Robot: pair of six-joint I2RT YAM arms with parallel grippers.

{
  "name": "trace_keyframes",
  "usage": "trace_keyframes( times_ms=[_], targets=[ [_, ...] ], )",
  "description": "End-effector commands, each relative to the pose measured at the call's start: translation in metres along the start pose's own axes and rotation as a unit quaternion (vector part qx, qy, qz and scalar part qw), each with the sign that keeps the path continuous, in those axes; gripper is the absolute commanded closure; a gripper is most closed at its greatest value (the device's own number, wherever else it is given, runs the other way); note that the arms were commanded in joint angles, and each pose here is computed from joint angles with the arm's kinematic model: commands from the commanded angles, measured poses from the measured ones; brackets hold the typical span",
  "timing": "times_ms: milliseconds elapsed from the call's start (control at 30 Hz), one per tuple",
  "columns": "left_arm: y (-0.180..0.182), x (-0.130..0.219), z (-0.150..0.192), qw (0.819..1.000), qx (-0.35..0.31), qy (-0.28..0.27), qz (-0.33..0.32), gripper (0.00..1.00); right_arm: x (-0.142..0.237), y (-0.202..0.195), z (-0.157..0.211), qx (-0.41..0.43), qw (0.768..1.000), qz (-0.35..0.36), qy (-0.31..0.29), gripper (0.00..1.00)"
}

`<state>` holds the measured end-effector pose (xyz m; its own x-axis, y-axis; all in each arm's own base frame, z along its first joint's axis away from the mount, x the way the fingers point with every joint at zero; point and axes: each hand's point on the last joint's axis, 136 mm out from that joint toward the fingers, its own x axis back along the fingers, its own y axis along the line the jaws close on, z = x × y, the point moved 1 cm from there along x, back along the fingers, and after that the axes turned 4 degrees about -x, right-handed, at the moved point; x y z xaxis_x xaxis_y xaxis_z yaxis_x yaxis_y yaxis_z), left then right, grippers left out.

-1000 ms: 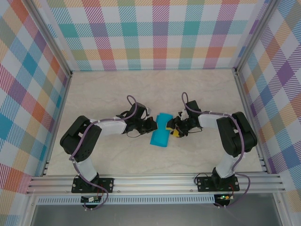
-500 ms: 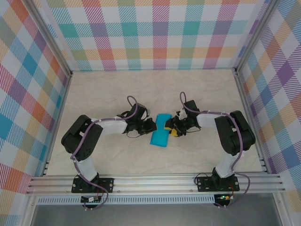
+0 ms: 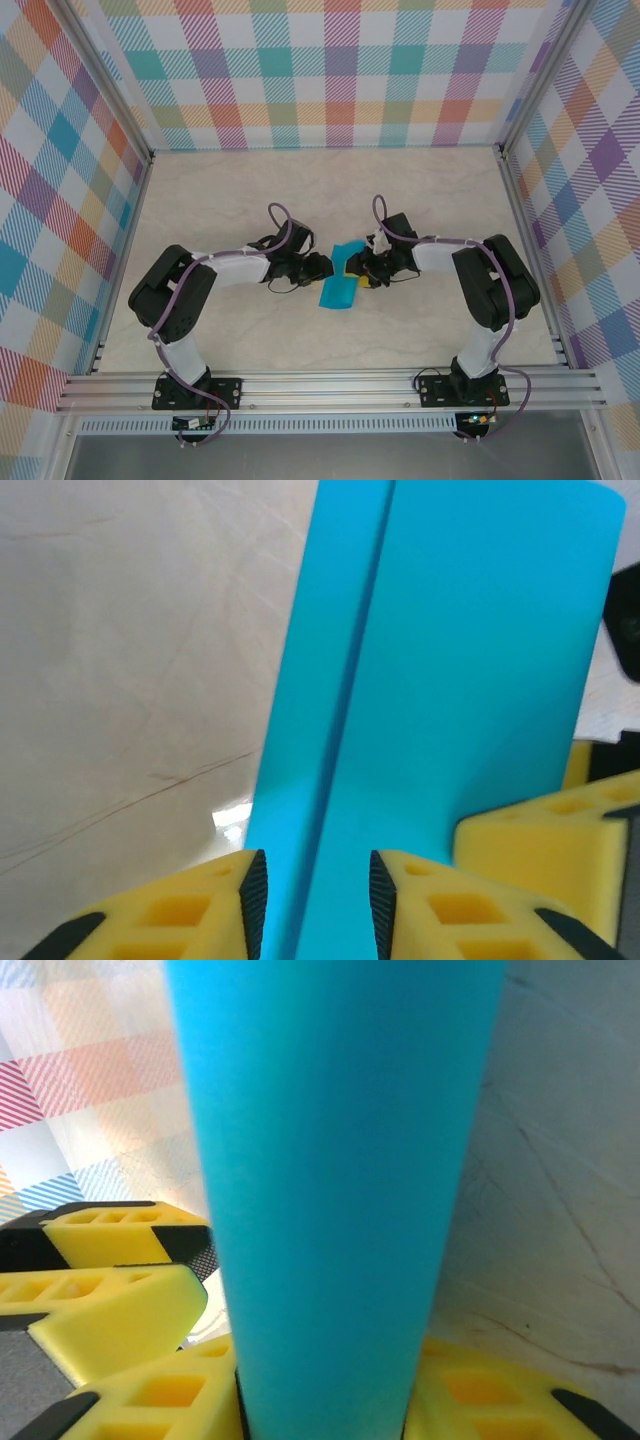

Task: Fold a paper plane with a square sheet of paper (pick it up from the middle)
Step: First fold in half a square sheet of paper at the center of the table.

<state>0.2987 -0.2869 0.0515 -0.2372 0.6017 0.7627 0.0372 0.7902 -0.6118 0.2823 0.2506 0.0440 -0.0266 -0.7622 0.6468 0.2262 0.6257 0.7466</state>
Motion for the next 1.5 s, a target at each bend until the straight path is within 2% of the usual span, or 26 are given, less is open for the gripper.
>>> trace_keyframes(
  times_ms=[0, 133, 200, 367, 467, 633, 800, 867, 933, 1133, 1333, 1467],
  targets=[
    [0.001, 0.039, -0.018, 0.998, -0.006, -0.058, -0.037, 0.59, 0.003, 0.015, -0.005, 0.026, 1.000, -0.005, 0.001, 0.63],
    [0.018, 0.070, -0.024, 0.990, 0.005, -0.101, -0.095, 0.49, 0.006, 0.038, -0.002, 0.044, 0.999, -0.018, 0.013, 0.64],
    [0.027, 0.084, -0.024, 0.986, 0.018, -0.114, -0.118, 0.47, 0.005, 0.052, 0.000, 0.055, 0.998, -0.027, 0.021, 0.65],
    [0.038, 0.108, -0.027, 0.981, 0.044, -0.147, -0.117, 0.45, 0.003, 0.081, -0.001, 0.067, 0.996, -0.053, 0.027, 0.65],
    [0.037, 0.116, -0.026, 0.982, 0.048, -0.153, -0.101, 0.42, 0.001, 0.086, -0.005, 0.066, 0.996, -0.056, 0.027, 0.65],
    [0.019, 0.110, -0.028, 0.989, 0.034, -0.138, -0.045, 0.37, -0.016, 0.058, -0.012, 0.043, 0.999, -0.017, 0.026, 0.63],
    [0.022, 0.096, -0.026, 0.991, 0.041, -0.120, -0.035, 0.36, -0.026, 0.031, -0.013, 0.033, 0.999, 0.027, 0.031, 0.60],
    [0.023, 0.090, -0.025, 0.992, 0.043, -0.112, -0.032, 0.37, -0.027, 0.023, -0.012, 0.032, 0.998, 0.049, 0.032, 0.55],
    [0.022, 0.086, -0.024, 0.993, 0.045, -0.108, -0.027, 0.40, -0.024, 0.017, -0.013, 0.033, 0.997, 0.069, 0.026, 0.54],
    [0.022, 0.078, -0.024, 0.994, 0.045, -0.098, -0.019, 0.44, -0.020, 0.011, -0.012, 0.044, 0.992, 0.112, 0.024, 0.40],
    [0.017, 0.066, -0.024, 0.996, 0.047, -0.081, 0.000, 0.47, -0.019, 0.004, -0.010, 0.054, 0.984, 0.169, 0.020, 0.38],
    [0.012, 0.055, -0.023, 0.997, 0.045, -0.062, 0.021, 0.50, -0.020, 0.007, -0.007, 0.068, 0.982, 0.175, 0.025, 0.38]
  ],
)
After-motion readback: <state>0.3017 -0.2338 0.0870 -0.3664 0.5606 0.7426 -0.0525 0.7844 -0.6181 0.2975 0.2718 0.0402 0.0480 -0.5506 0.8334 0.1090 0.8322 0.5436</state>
